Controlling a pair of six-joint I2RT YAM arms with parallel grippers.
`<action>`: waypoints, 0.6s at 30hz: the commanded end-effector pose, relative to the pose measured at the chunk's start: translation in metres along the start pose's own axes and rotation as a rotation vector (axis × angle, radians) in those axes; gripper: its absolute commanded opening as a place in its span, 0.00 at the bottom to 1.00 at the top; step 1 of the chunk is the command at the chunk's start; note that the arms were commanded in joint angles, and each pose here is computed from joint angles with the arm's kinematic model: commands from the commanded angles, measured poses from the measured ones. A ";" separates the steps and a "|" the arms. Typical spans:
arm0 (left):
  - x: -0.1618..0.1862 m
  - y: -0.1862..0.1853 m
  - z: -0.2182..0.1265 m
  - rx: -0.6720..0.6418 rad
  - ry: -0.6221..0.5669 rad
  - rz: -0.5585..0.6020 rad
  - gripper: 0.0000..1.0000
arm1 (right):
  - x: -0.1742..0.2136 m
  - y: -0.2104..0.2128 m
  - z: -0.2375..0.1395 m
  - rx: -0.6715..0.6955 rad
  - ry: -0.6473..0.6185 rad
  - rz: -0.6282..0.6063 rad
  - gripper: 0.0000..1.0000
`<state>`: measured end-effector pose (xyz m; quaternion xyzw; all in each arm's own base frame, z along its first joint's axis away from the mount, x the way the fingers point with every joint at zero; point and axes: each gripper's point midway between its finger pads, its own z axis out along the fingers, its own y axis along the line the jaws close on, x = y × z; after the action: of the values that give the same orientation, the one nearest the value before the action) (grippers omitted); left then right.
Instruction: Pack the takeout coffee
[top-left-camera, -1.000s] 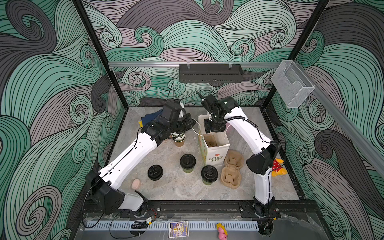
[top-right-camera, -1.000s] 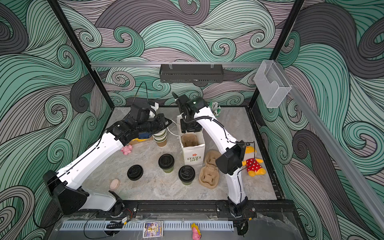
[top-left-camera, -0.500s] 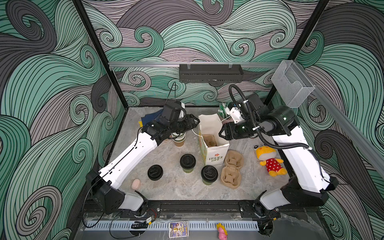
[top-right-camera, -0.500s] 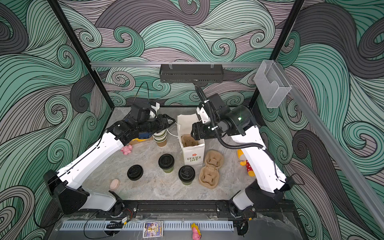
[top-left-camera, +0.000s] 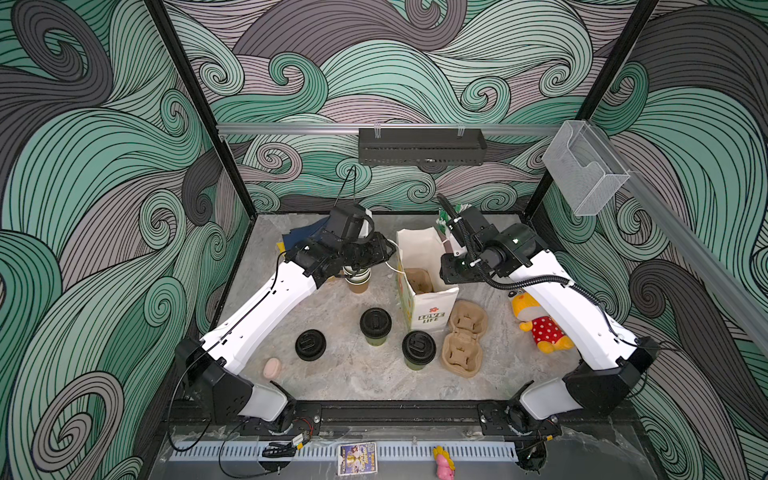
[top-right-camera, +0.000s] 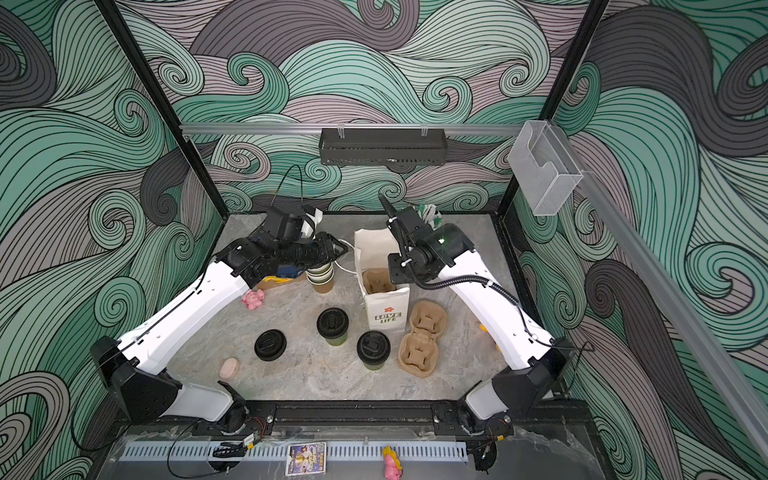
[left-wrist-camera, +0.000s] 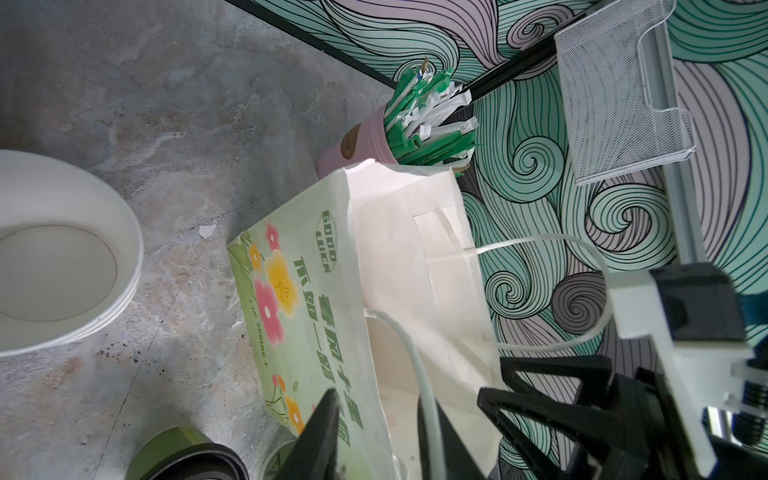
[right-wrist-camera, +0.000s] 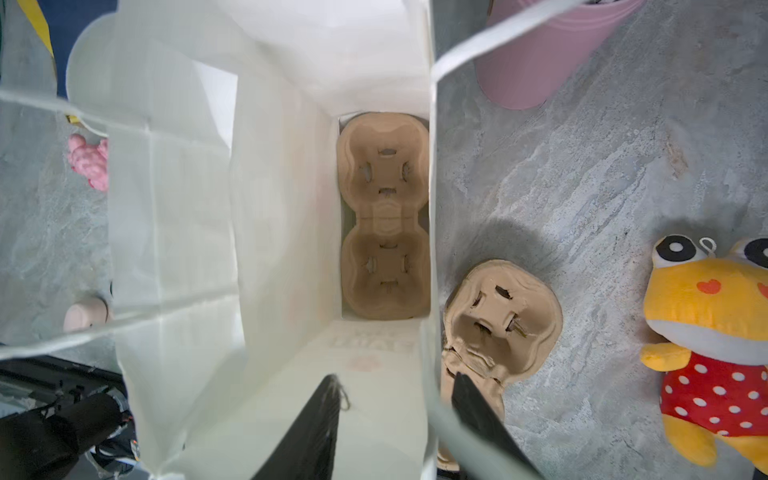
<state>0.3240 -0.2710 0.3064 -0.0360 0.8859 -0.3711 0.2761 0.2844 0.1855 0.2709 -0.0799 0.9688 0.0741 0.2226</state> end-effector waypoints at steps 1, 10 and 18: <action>-0.004 -0.005 -0.002 0.000 0.000 0.005 0.25 | -0.026 -0.005 0.004 0.045 -0.112 0.007 0.35; -0.026 -0.012 -0.004 -0.013 -0.081 0.008 0.00 | -0.042 -0.002 0.021 0.070 -0.133 0.009 0.07; -0.043 -0.010 -0.002 -0.037 -0.146 0.016 0.00 | -0.070 0.003 0.030 0.052 -0.193 0.016 0.00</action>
<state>0.3457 -0.2686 0.3221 -0.0558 0.8790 -0.3549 0.3137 0.3436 0.2001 0.2664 -0.0638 0.9523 0.0558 0.2933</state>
